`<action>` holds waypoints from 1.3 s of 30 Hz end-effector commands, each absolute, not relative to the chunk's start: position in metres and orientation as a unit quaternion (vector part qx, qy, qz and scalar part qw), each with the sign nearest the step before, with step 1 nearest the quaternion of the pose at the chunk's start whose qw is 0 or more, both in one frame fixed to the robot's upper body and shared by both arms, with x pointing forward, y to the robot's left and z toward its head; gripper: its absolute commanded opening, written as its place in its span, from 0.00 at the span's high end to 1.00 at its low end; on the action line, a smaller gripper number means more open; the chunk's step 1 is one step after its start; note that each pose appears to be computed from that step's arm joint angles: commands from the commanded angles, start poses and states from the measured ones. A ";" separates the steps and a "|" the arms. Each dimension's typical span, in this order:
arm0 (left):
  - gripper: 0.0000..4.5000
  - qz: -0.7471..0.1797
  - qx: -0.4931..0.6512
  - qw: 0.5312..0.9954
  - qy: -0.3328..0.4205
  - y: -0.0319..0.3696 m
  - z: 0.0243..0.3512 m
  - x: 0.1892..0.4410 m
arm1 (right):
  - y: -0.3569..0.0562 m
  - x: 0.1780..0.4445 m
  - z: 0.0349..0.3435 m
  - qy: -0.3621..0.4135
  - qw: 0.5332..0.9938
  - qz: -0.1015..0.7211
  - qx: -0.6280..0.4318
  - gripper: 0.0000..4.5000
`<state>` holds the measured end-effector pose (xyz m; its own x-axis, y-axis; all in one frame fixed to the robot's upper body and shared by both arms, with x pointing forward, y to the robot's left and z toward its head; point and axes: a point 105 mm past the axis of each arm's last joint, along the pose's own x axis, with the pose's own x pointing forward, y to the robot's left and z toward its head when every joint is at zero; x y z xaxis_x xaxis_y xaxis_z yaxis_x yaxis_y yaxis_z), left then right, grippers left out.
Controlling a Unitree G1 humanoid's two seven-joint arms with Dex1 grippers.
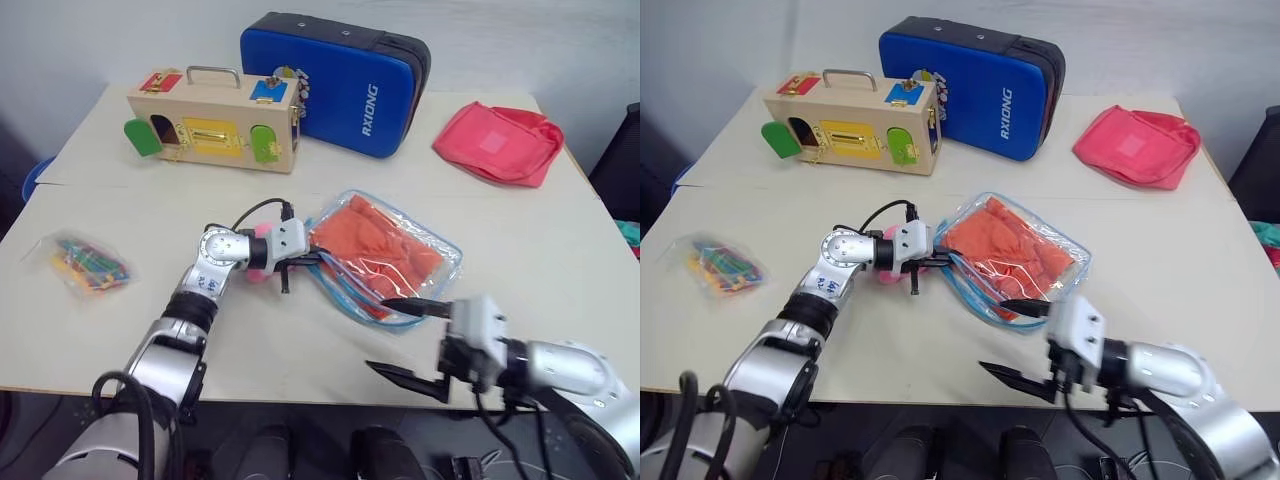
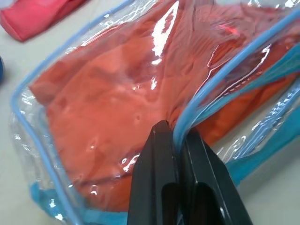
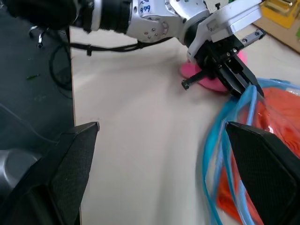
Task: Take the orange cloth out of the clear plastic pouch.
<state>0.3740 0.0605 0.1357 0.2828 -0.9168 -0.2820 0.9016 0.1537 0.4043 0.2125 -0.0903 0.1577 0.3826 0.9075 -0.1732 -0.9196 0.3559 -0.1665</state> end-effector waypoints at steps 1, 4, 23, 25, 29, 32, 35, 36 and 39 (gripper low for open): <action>0.99 -0.591 0.184 0.786 0.001 0.043 0.165 0.367 | -0.080 0.226 0.150 0.072 0.828 0.539 -0.137 0.00; 0.99 -0.577 0.157 0.801 0.022 0.034 0.171 0.361 | -0.073 0.247 0.146 0.084 0.841 0.512 -0.151 0.00; 0.74 -0.584 0.258 0.770 0.005 0.045 0.153 0.342 | -0.084 0.268 0.161 0.005 0.878 0.416 -0.237 0.00; 0.60 -0.601 0.266 0.753 -0.011 0.047 0.152 0.335 | -0.098 0.268 0.156 0.009 0.885 0.391 -0.251 0.00; 0.48 -0.593 0.281 0.754 -0.024 0.053 0.151 0.339 | -0.104 0.269 0.150 0.015 0.895 0.373 -0.245 0.00; 0.48 -0.582 0.283 0.761 -0.030 0.054 0.152 0.345 | -0.096 0.271 0.151 0.004 0.900 0.370 -0.228 0.00; 0.48 -0.581 0.270 0.766 -0.044 0.054 0.158 0.347 | -0.096 0.271 0.149 0.008 0.903 0.367 -0.222 0.00; 0.48 -0.583 0.260 0.768 -0.048 0.054 0.161 0.346 | -0.098 0.271 0.148 0.011 0.904 0.364 -0.223 0.00; 0.48 -0.581 0.234 0.778 -0.054 0.055 0.168 0.346 | -0.104 0.272 0.144 0.019 0.905 0.357 -0.230 0.00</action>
